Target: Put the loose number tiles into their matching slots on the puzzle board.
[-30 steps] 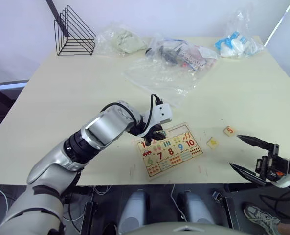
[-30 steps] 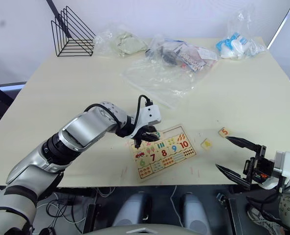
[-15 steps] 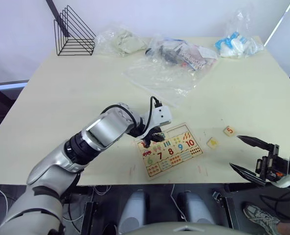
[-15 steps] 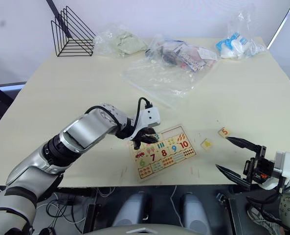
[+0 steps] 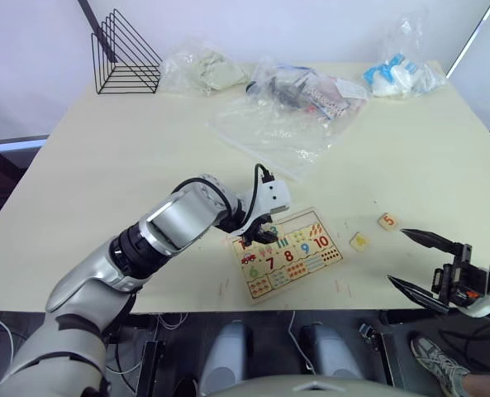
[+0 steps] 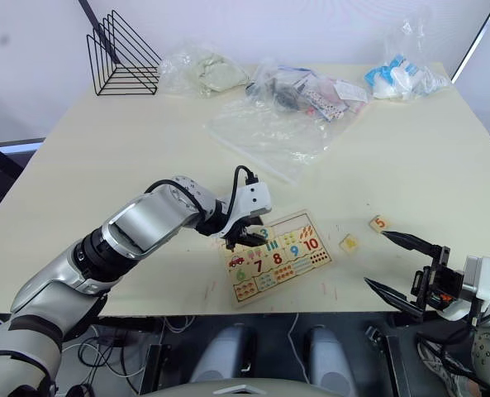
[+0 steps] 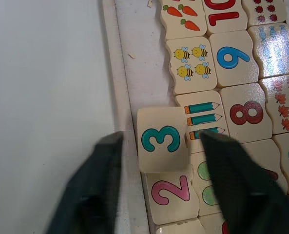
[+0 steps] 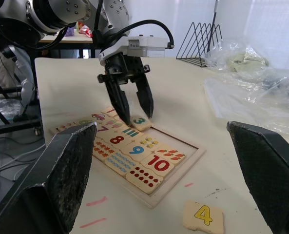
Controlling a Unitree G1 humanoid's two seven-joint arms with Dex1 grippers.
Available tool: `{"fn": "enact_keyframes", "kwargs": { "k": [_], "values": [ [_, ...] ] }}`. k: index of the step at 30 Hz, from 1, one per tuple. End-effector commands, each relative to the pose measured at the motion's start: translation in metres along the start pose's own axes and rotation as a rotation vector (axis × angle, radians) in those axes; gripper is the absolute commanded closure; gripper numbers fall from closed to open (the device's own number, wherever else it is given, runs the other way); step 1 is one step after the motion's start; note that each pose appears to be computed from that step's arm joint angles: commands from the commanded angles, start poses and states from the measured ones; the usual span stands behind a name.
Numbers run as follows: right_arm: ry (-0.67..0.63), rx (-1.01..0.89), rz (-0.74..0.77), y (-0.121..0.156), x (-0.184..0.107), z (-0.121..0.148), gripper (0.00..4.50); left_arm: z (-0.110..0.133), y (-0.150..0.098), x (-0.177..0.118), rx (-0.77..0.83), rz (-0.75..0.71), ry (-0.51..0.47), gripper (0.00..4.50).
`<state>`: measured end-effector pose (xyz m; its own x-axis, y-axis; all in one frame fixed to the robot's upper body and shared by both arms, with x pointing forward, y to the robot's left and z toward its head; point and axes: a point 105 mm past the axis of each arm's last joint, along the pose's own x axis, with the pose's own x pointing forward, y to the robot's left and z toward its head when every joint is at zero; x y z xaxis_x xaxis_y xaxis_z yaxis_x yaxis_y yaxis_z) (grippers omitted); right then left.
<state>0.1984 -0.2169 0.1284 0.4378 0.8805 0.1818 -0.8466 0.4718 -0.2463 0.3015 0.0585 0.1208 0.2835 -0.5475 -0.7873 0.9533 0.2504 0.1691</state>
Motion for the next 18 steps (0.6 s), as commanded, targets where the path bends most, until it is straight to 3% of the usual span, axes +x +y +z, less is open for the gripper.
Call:
{"fn": "enact_keyframes", "kwargs": {
  "k": [1, 9, 18],
  "values": [
    [-0.008, -0.038, -0.014, -0.002, -0.003, 0.007, 0.00, 0.007, 0.003, -0.003, 0.018, 0.024, -0.029, 0.05],
    [-0.007, -0.041, -0.017, -0.002, -0.004, 0.007, 0.00, 0.017, 0.004, -0.010, -0.006, 0.016, -0.078, 0.02],
    [-0.006, -0.043, -0.023, -0.002, -0.005, 0.007, 0.00, 0.028, 0.015, -0.031, -0.078, -0.019, -0.243, 0.02]
  ]
}}
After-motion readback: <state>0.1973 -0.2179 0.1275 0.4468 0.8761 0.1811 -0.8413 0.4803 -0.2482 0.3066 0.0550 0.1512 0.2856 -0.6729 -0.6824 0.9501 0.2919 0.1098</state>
